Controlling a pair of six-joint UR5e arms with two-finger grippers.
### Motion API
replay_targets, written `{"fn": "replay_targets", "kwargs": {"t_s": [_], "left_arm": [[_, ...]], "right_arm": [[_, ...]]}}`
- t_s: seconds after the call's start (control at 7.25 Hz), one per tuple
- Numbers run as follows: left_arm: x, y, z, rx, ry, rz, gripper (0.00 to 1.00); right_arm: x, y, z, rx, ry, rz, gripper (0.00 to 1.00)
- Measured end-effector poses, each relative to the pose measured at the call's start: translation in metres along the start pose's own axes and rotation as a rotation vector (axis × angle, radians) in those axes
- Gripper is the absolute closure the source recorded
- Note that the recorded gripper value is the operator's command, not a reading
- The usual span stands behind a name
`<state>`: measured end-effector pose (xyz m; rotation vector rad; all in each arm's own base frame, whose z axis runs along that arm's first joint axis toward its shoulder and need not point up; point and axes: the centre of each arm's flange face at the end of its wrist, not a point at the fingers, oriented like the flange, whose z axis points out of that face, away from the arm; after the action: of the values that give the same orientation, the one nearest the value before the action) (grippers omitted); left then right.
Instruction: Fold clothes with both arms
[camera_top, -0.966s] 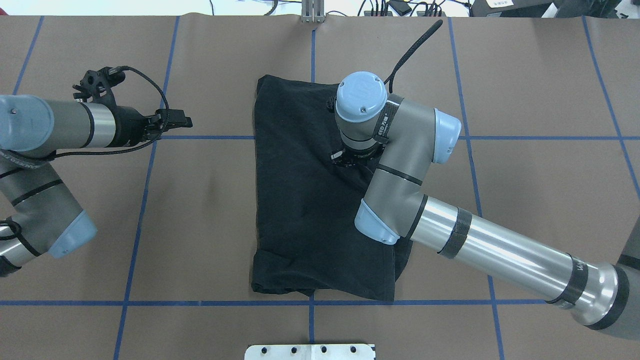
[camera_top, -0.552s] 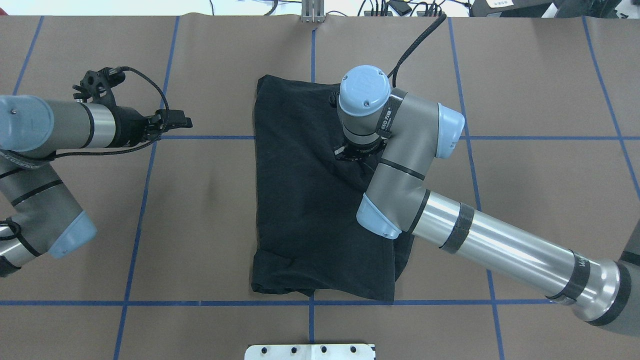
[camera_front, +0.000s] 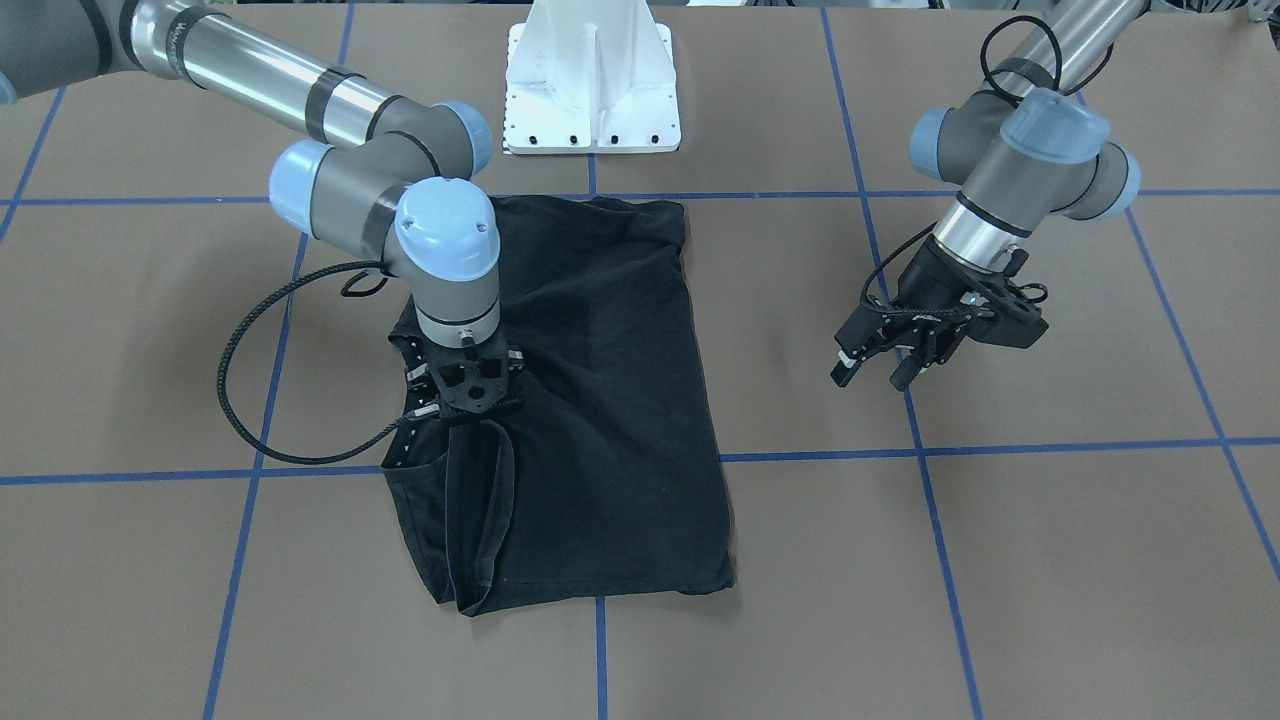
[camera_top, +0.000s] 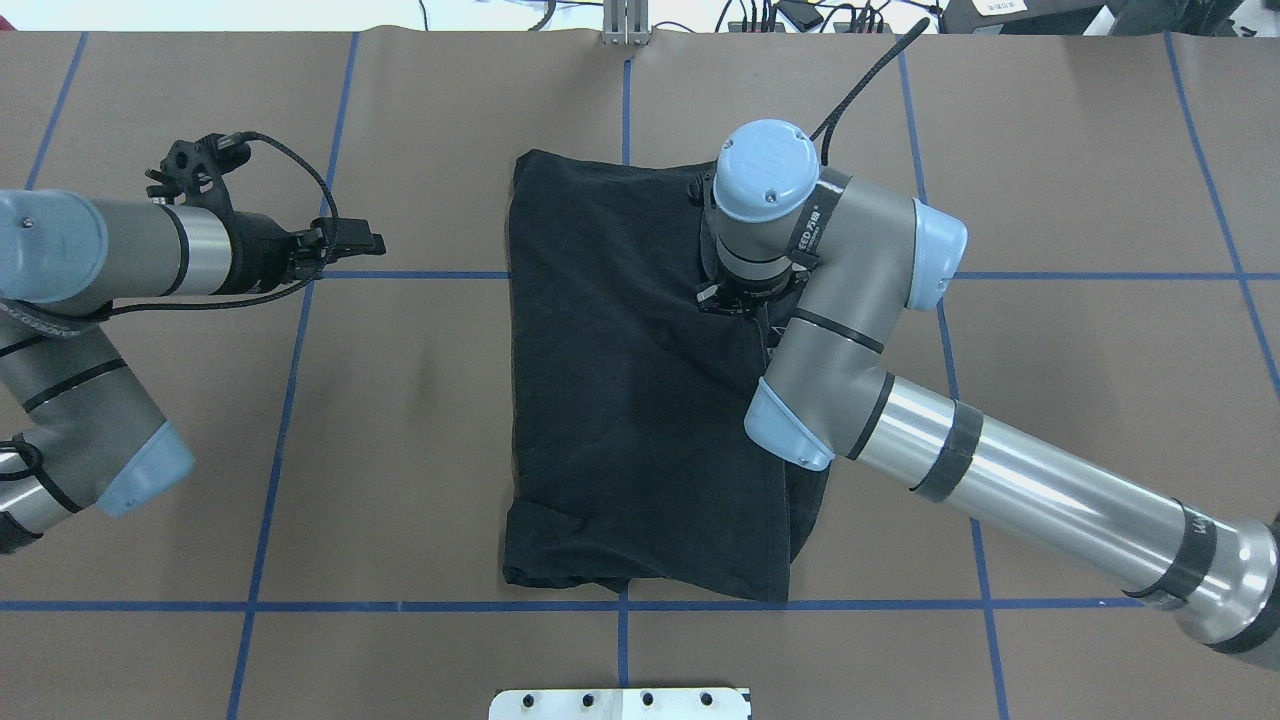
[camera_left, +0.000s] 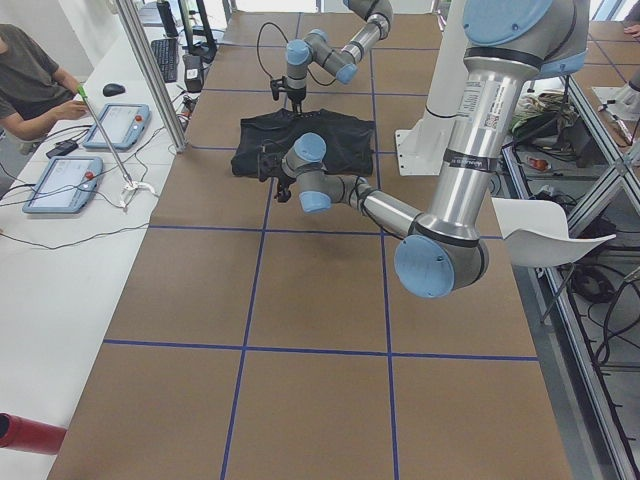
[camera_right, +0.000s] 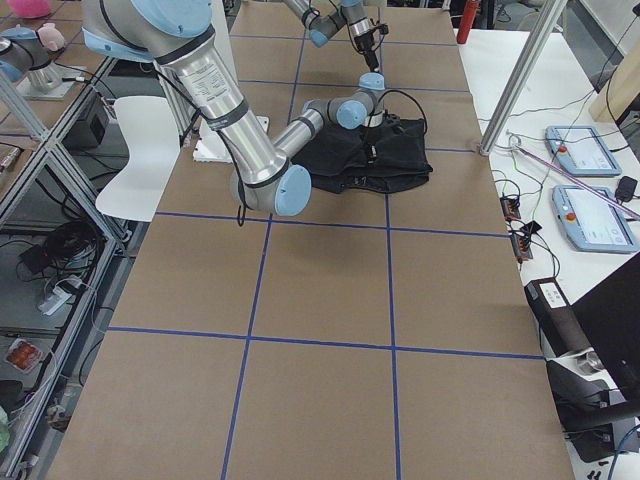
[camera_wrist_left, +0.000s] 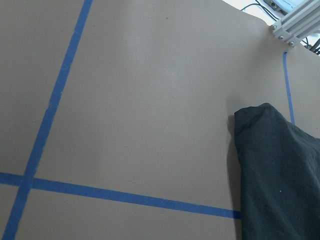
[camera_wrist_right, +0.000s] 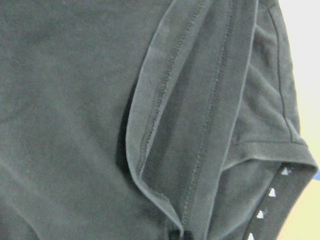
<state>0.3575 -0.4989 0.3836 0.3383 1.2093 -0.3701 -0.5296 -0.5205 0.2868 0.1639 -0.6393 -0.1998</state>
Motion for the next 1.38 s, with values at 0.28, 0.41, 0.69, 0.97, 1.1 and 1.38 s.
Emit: {"fn": "replay_targets", "kwargs": {"t_s": [0.28,0.41,0.69,0.97,1.1,1.38], "left_arm": [[0.001,0.0,0.0,0.0,0.002,-0.003,0.01],[0.001,0.0,0.0,0.0,0.003,-0.004,0.01],[0.001,0.0,0.0,0.0,0.002,-0.005,0.01],[0.002,0.0,0.0,0.0,0.003,-0.005,0.01],[0.004,0.0,0.0,0.0,0.006,-0.004,0.01],[0.006,0.0,0.0,0.0,0.009,-0.003,0.01]], "right_arm": [[0.026,0.026,0.002,-0.006,-0.004,0.0,0.54],[0.027,0.031,-0.002,-0.009,-0.012,-0.001,0.01],[0.029,0.032,-0.001,-0.013,-0.012,0.001,0.0],[0.034,0.028,-0.005,-0.006,-0.013,0.016,0.0],[0.034,0.028,-0.013,0.003,-0.024,0.084,0.0],[0.031,0.041,-0.037,0.026,-0.075,0.425,0.0]]}}
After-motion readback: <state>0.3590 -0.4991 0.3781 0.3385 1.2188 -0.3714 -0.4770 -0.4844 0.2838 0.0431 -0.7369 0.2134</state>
